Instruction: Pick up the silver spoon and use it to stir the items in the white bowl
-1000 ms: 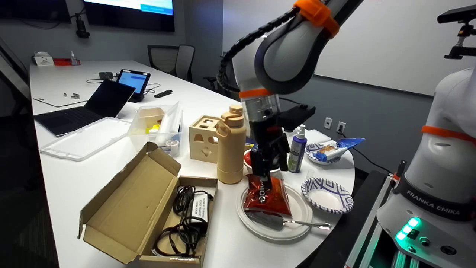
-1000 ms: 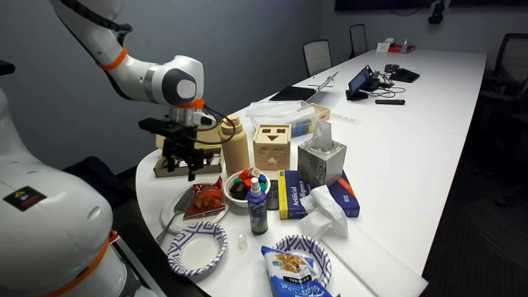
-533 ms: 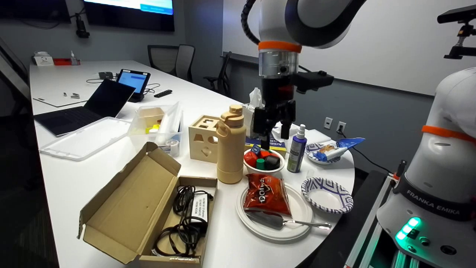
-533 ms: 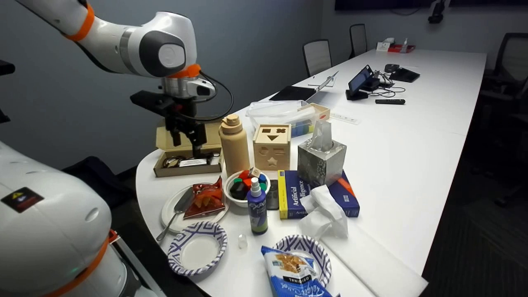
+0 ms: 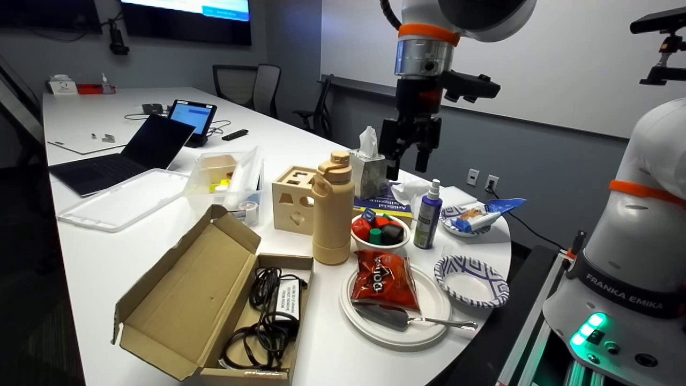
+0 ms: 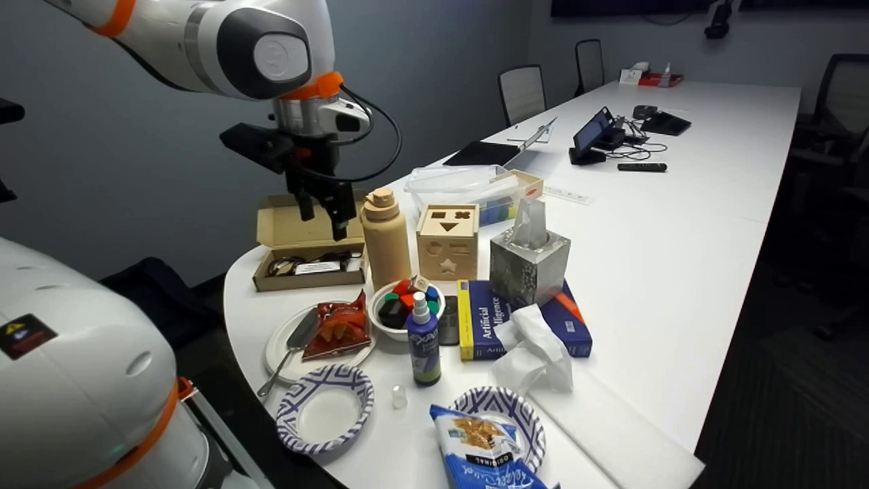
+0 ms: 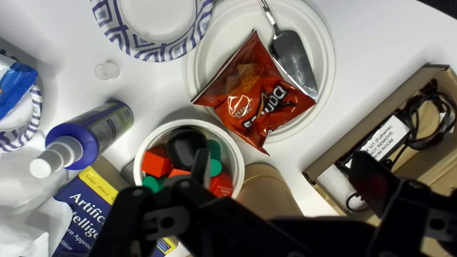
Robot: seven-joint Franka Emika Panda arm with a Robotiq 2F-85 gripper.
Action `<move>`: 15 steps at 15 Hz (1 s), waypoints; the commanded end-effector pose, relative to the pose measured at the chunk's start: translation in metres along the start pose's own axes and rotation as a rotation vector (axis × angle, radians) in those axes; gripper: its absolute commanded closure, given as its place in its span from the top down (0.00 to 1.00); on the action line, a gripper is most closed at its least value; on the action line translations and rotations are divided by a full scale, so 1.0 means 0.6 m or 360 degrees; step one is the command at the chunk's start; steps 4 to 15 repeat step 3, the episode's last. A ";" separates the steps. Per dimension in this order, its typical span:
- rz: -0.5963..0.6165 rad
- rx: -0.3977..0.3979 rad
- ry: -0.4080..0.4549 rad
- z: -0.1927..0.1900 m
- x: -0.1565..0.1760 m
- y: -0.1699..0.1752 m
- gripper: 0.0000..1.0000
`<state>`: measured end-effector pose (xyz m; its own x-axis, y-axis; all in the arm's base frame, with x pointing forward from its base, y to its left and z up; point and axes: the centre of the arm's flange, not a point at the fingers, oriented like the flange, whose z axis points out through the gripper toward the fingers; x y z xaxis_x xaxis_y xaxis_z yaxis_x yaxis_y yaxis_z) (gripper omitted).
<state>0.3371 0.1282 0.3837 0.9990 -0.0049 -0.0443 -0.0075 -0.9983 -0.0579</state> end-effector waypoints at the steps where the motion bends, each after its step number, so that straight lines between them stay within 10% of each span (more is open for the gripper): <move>1: -0.0061 0.0016 -0.0032 -0.014 -0.015 0.046 1.00; 15: -0.0112 0.0044 -0.0084 -0.010 -0.013 0.062 1.00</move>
